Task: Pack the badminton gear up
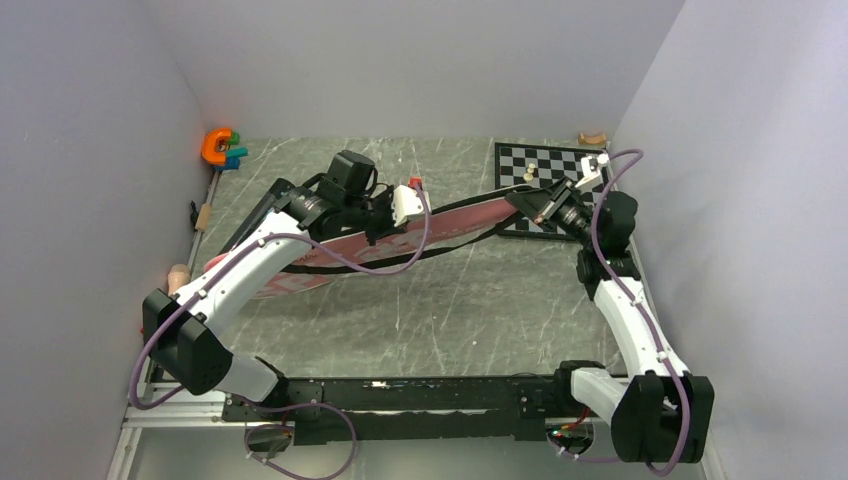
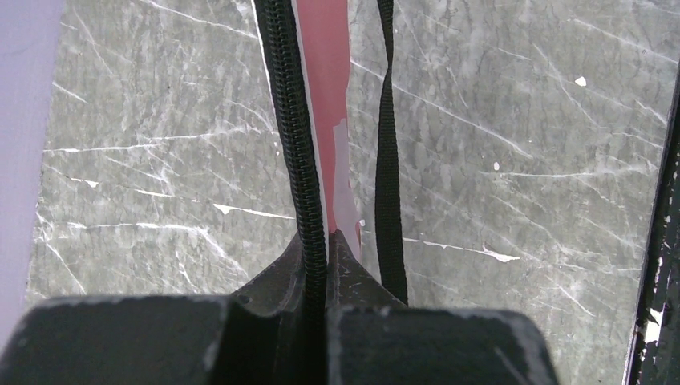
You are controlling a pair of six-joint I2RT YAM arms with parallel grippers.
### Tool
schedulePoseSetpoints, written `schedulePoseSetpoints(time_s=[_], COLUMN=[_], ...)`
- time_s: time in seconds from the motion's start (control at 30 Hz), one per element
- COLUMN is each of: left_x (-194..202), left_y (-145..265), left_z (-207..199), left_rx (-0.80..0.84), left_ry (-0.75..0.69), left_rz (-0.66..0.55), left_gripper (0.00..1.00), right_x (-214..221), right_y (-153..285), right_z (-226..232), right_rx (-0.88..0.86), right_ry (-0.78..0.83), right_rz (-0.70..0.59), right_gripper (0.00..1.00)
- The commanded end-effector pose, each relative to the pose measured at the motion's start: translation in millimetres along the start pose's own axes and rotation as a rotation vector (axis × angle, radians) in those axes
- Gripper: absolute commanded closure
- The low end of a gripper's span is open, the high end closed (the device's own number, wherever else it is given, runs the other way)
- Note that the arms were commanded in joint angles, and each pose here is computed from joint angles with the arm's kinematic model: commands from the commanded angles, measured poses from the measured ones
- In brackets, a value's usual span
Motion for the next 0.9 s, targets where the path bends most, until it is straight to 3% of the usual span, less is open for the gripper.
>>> schedulePoseSetpoints(time_s=[0.0, 0.57, 0.87], left_x=[-14.9, -14.0, -17.5], left_y=[15.3, 14.2, 12.4], left_z=[-4.8, -6.0, -4.2], left_rx=[0.007, 0.026, 0.031], left_ry=[-0.045, -0.044, -0.04], left_rz=[-0.056, -0.049, -0.061], left_gripper=[1.0, 1.0, 1.0], right_x=[-36.1, -44.3, -30.2], right_y=[13.9, 49.4, 55.5], right_z=[9.8, -35.9, -57.3], right_rx=[0.019, 0.238, 0.392], right_ry=[0.066, -0.136, -0.253], right_rz=[-0.138, -0.208, -0.135], right_gripper=[1.0, 1.0, 1.0])
Point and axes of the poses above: each gripper's point midway between its finger pads, its own y axis back along the fingers, its own z axis along the line the jaws close on, x = y × z, the point moved 8 cm from there along y, back along the fingers, and after that the axes turned 4 degrees about y, right-handed, at the moved point
